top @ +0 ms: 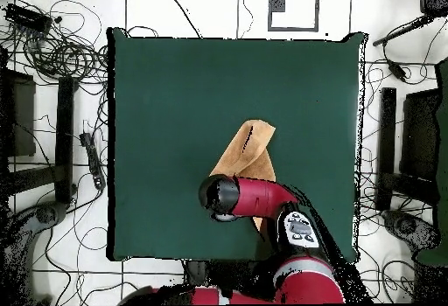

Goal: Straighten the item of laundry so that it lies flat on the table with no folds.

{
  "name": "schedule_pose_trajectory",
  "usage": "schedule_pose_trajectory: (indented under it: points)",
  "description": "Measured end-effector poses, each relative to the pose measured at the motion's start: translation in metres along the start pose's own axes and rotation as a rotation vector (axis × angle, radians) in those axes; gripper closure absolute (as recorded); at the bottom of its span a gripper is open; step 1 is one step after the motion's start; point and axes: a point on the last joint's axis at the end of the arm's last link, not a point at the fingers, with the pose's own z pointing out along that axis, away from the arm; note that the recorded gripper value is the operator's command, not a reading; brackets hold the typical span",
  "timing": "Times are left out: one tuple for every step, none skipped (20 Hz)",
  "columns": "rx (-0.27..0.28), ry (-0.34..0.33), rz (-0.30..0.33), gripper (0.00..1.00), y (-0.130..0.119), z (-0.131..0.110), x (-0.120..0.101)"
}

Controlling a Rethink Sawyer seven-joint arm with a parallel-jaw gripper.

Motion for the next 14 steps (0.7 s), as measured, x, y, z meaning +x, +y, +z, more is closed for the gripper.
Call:
schedule_pose_trajectory:
  points:
    - [-0.001, 0.002, 0.001, 1.00, 0.000, 0.000, 0.000]
    - [-0.003, 0.008, 0.003, 1.00, 0.000, -0.002, -0.001]
    - [-0.005, 0.011, 0.006, 1.00, 0.000, -0.003, -0.001]
    - [-0.006, 0.012, 0.009, 1.00, 0.000, -0.004, -0.002]
    - [-0.008, 0.013, 0.012, 1.00, 0.000, -0.005, -0.003]
    - [-0.009, 0.013, 0.014, 1.00, 0.000, -0.007, -0.004]
    - [-0.010, 0.012, 0.015, 1.00, 0.000, -0.008, -0.004]
    - [-0.010, 0.012, 0.016, 1.00, 0.000, -0.008, -0.005]
    - [-0.012, 0.014, 0.019, 1.00, 0.000, -0.010, -0.006]
    - [-0.013, 0.016, 0.021, 1.00, 0.000, -0.011, -0.007]
    - [-0.015, 0.020, 0.023, 1.00, 0.001, -0.013, -0.008]
    - [-0.016, 0.023, 0.024, 1.00, 0.001, -0.013, -0.009]
    - [-0.018, 0.029, 0.025, 1.00, 0.002, -0.015, -0.010]
    - [-0.020, 0.035, 0.026, 1.00, 0.002, -0.016, -0.011]
